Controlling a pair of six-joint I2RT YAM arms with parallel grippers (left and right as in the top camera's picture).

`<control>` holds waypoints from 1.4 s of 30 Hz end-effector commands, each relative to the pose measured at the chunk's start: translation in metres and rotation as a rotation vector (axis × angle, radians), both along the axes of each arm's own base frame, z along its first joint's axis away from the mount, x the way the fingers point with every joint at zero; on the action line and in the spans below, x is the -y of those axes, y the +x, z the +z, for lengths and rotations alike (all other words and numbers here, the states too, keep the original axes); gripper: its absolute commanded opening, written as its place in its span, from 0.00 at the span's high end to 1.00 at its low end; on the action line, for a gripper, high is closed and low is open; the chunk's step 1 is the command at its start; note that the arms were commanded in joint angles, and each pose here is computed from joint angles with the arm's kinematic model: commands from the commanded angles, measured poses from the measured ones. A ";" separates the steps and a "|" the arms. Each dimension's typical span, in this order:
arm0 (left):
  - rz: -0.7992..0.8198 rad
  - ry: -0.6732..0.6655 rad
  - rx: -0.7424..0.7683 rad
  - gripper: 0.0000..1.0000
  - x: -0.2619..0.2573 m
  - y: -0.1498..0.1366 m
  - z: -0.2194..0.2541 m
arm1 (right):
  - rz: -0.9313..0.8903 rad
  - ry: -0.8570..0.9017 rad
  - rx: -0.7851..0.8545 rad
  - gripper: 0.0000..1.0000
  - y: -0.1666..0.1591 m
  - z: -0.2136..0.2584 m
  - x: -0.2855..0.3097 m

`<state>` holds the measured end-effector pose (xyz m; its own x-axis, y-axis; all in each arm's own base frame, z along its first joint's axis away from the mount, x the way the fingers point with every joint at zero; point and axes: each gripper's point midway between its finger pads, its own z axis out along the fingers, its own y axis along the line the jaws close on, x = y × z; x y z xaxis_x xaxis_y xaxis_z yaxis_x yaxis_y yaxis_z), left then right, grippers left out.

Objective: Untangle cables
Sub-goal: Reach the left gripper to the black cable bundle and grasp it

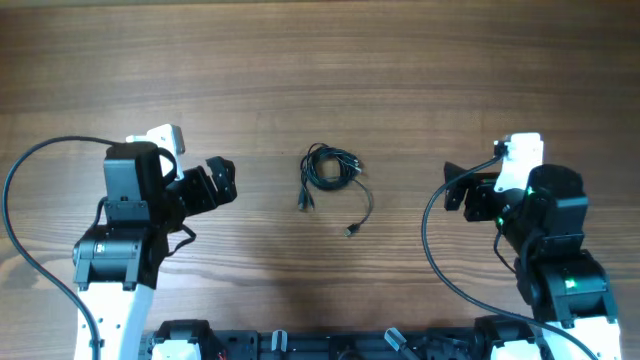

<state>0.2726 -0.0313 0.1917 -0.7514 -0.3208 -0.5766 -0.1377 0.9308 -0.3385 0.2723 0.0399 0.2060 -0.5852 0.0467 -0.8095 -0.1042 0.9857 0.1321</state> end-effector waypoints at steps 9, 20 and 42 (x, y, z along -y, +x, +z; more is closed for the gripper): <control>-0.203 -0.077 0.199 0.00 0.052 0.049 0.031 | 0.055 0.082 0.025 0.00 0.002 0.013 -0.016; -0.342 0.025 -0.138 0.18 0.128 0.073 -0.114 | 0.038 0.102 -0.051 0.00 0.005 -0.004 -0.017; -0.534 -0.147 -0.113 0.96 0.207 0.061 -0.119 | 0.021 0.228 -0.093 0.00 0.008 -0.007 -0.027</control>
<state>0.3362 -0.2151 0.0214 -0.9080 0.0885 -0.4096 0.2468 0.9028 -0.3521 0.2759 0.0541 0.1909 -0.6534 0.1502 -0.7420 -0.0840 0.9597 0.2682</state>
